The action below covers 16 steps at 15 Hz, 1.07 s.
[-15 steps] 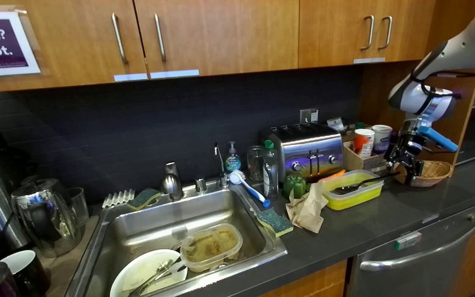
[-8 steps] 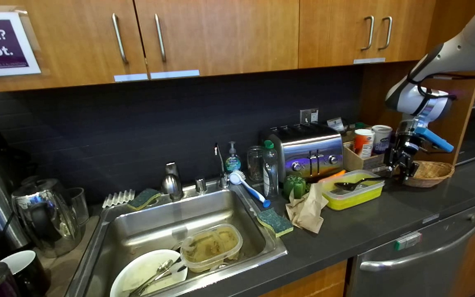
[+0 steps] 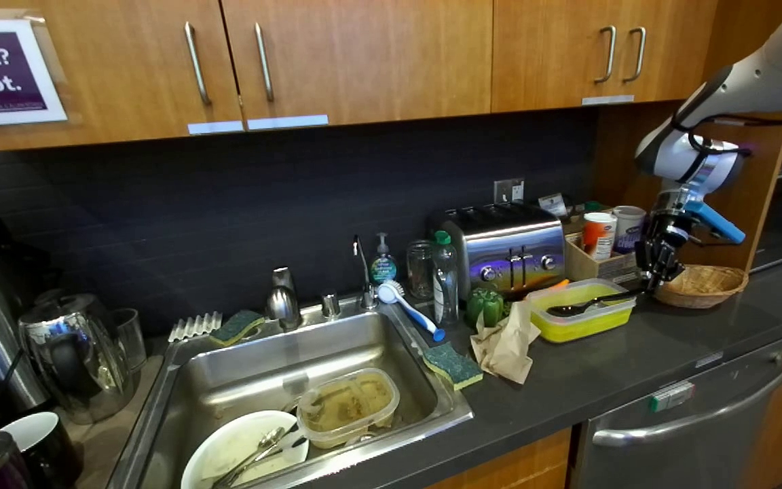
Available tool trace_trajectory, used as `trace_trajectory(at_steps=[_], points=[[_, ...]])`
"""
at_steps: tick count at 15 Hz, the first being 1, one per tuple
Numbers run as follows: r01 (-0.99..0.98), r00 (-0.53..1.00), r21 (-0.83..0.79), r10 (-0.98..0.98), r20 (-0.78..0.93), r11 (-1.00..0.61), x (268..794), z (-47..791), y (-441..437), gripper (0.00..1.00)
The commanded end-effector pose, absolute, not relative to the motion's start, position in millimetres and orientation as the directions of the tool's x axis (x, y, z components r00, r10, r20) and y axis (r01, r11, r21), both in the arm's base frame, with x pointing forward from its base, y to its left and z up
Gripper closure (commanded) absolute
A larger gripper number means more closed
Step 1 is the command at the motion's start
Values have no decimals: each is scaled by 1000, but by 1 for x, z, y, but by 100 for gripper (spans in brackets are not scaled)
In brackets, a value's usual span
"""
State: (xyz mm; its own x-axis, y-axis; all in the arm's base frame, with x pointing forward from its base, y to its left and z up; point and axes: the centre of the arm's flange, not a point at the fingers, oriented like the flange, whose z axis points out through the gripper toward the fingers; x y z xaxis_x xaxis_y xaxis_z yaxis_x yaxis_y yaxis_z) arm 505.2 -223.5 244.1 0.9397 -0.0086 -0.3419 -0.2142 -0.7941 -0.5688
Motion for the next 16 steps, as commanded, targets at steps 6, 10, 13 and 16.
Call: trace_trajectory(at_steps=[6,10,13,16], points=[[-189,940,-586,27,-340,-788,509,246,-227,99],[-175,940,-595,46,-337,-784,505,249,-223,98],[-145,944,-605,74,-322,-783,502,252,-217,99],[-120,945,-611,98,-312,-783,502,254,-212,99]])
